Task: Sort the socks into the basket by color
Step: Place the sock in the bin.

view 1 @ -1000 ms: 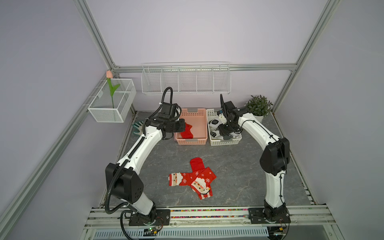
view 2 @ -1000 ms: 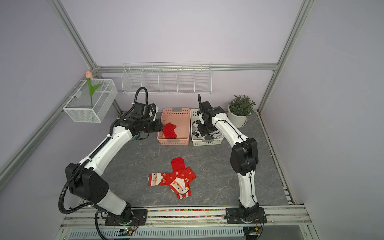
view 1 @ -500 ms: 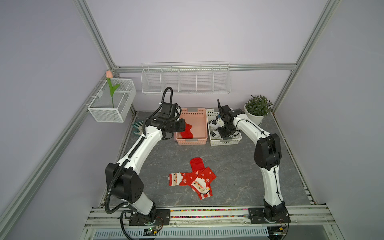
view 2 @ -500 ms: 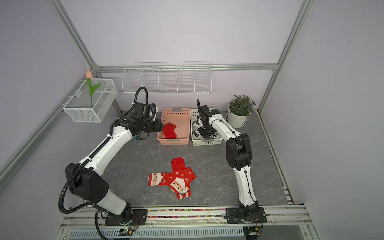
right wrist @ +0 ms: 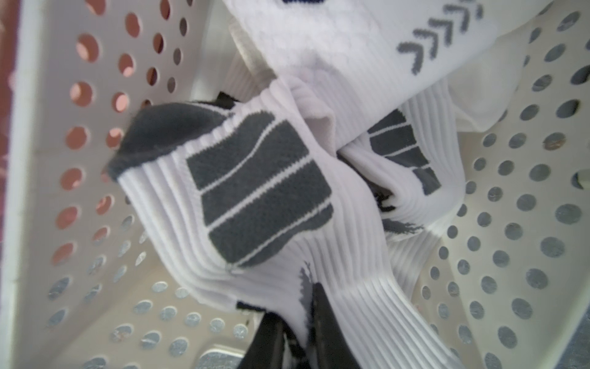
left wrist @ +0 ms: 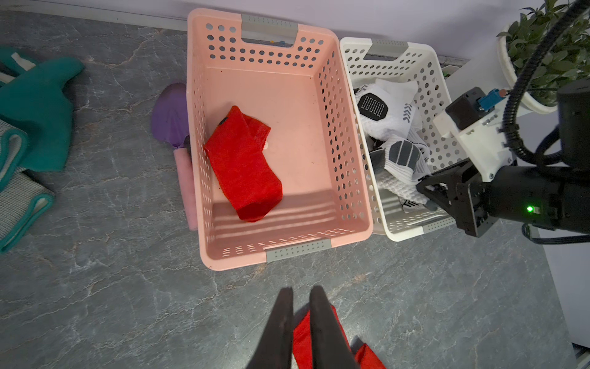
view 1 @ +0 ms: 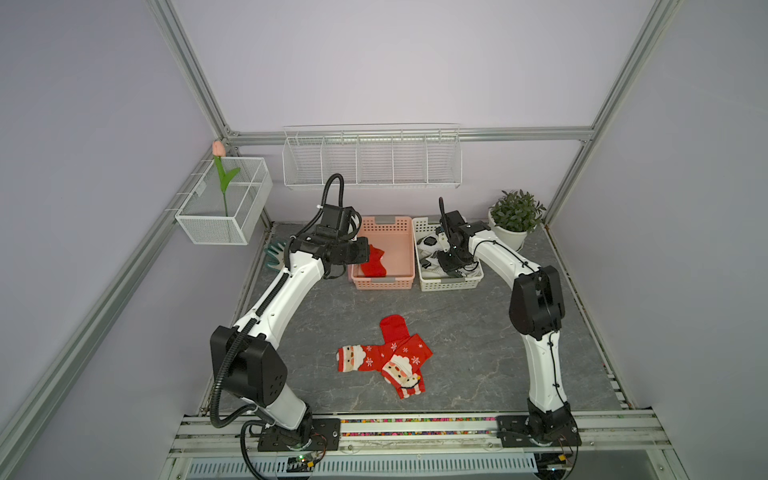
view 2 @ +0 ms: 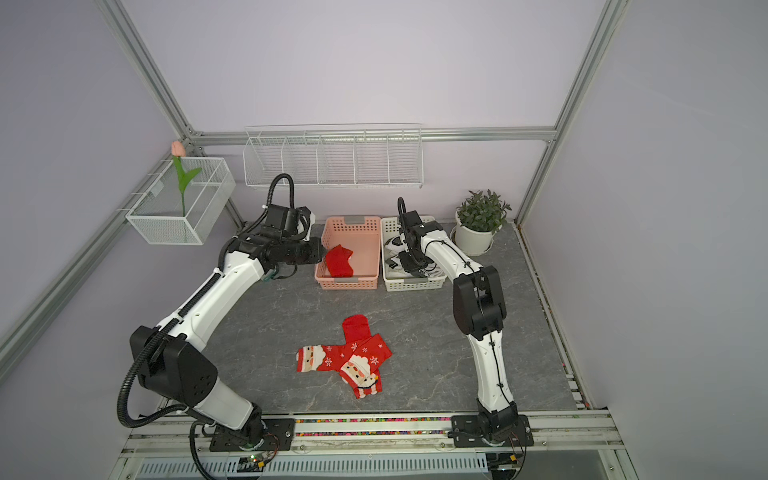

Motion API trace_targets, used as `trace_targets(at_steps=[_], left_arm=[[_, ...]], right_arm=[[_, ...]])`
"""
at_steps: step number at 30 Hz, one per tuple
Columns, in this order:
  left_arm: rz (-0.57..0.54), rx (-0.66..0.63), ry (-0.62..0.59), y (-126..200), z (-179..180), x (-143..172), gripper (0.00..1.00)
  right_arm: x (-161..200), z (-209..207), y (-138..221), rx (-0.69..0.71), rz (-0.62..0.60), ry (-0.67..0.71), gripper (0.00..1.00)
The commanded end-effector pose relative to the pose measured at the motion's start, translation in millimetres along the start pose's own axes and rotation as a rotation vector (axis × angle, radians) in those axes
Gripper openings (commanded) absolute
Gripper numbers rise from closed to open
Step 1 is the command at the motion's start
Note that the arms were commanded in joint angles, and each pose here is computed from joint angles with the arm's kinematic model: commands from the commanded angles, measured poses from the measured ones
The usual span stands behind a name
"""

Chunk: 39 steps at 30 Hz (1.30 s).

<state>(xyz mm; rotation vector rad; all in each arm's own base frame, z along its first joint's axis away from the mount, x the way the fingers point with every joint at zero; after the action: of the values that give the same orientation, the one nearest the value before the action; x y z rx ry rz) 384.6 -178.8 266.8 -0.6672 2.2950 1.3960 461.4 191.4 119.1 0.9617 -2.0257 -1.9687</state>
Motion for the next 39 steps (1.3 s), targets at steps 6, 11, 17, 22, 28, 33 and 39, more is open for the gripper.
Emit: trace_targets(at_steps=[6, 11, 17, 22, 28, 33, 39], left_arm=[[-0.002, -0.002, 0.011, 2.3, 3.3, 0.2, 0.16], [-0.005, -0.003, 0.008, 3.9, 3.4, -0.3, 0.16], [-0.007, -0.001, 0.01, 4.4, 3.7, -1.2, 0.17], [-0.009, -0.001, 0.011, 5.1, 3.8, -1.8, 0.16], [-0.01, 0.002, 0.012, 5.5, 3.6, -1.9, 0.16], [-0.015, 0.003, 0.013, 7.9, 3.2, -2.5, 0.16], [-0.016, 0.002, 0.014, 7.8, 3.6, -2.6, 0.16]], right_arm=[[-22.9, -21.4, 31.8, 0.066, -0.181, -0.098, 0.19], [-16.5, -13.5, 4.4, 0.009, -0.111, -0.092, 0.24], [-15.7, -5.9, -1.0, -0.05, -0.089, -0.076, 0.36], [-20.7, 4.4, 15.0, -0.135, -0.112, -0.052, 0.42], [-19.4, 12.7, 28.4, -0.194, -0.134, -0.06, 0.47], [-13.0, 11.1, 0.3, -0.173, -0.084, -0.078, 0.38], [-10.0, 12.3, -23.2, -0.188, -0.04, -0.094, 0.35]])
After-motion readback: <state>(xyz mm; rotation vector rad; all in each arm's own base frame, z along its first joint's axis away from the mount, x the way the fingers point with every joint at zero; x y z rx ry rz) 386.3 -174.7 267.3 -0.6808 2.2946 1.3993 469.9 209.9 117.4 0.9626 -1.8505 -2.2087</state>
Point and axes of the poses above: each gripper's point midway between its finger pads, its own y axis back along the fingers, its own z axis along the line the jaws close on, x = y × z, the point moved 3 cm from there along y, back along the fingers, and after that the axes turned 12 degrees about y, right-handed, at the moved point
